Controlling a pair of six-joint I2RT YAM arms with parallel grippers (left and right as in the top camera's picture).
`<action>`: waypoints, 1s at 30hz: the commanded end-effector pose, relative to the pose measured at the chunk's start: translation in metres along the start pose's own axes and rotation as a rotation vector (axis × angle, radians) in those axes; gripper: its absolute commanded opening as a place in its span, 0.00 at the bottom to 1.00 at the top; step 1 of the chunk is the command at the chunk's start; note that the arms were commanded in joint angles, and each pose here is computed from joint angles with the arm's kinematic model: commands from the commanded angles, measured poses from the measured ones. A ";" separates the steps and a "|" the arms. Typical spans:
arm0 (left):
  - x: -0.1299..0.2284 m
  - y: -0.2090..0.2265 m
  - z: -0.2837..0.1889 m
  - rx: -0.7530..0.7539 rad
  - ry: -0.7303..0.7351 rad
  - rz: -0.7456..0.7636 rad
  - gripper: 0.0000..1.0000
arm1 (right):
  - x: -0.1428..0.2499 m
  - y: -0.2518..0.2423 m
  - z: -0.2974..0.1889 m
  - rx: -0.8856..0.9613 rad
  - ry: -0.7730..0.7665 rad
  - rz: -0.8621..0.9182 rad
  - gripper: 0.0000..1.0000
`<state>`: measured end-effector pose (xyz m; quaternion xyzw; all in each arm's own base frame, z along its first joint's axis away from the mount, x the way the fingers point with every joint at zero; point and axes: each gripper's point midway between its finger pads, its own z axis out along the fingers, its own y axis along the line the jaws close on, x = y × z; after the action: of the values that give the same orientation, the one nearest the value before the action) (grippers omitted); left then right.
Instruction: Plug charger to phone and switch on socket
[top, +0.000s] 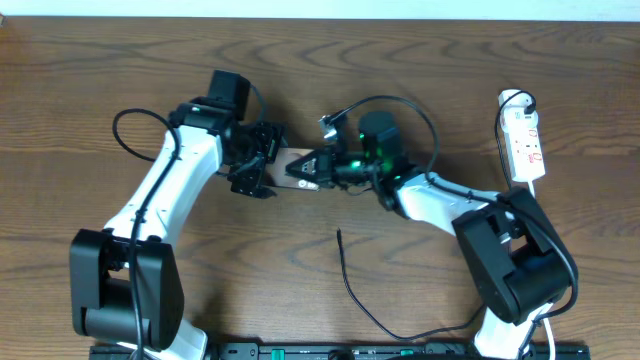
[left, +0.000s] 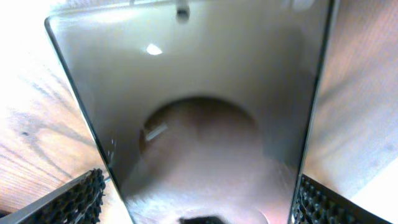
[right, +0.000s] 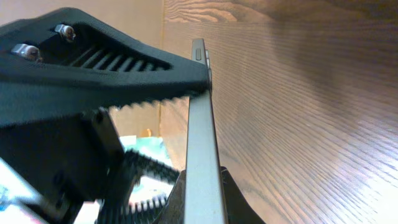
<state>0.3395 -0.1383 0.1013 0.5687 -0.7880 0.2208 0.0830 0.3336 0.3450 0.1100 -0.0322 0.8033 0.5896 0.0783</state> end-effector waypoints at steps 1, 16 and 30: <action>0.000 -0.009 -0.021 0.065 0.109 0.036 0.91 | -0.030 -0.004 -0.031 -0.027 -0.050 -0.016 0.01; -0.016 -0.085 -0.102 0.650 0.290 0.634 0.91 | -0.087 -0.031 -0.106 -0.061 -0.215 0.354 0.01; -0.017 -0.110 -0.098 0.793 0.251 0.675 0.92 | -0.127 0.046 -0.092 -0.322 -0.419 0.466 0.01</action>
<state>0.4365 -0.1074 0.2054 0.2234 -0.7845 0.5641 -0.1282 0.4354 0.2567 0.1902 0.2015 0.6839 0.6921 0.1130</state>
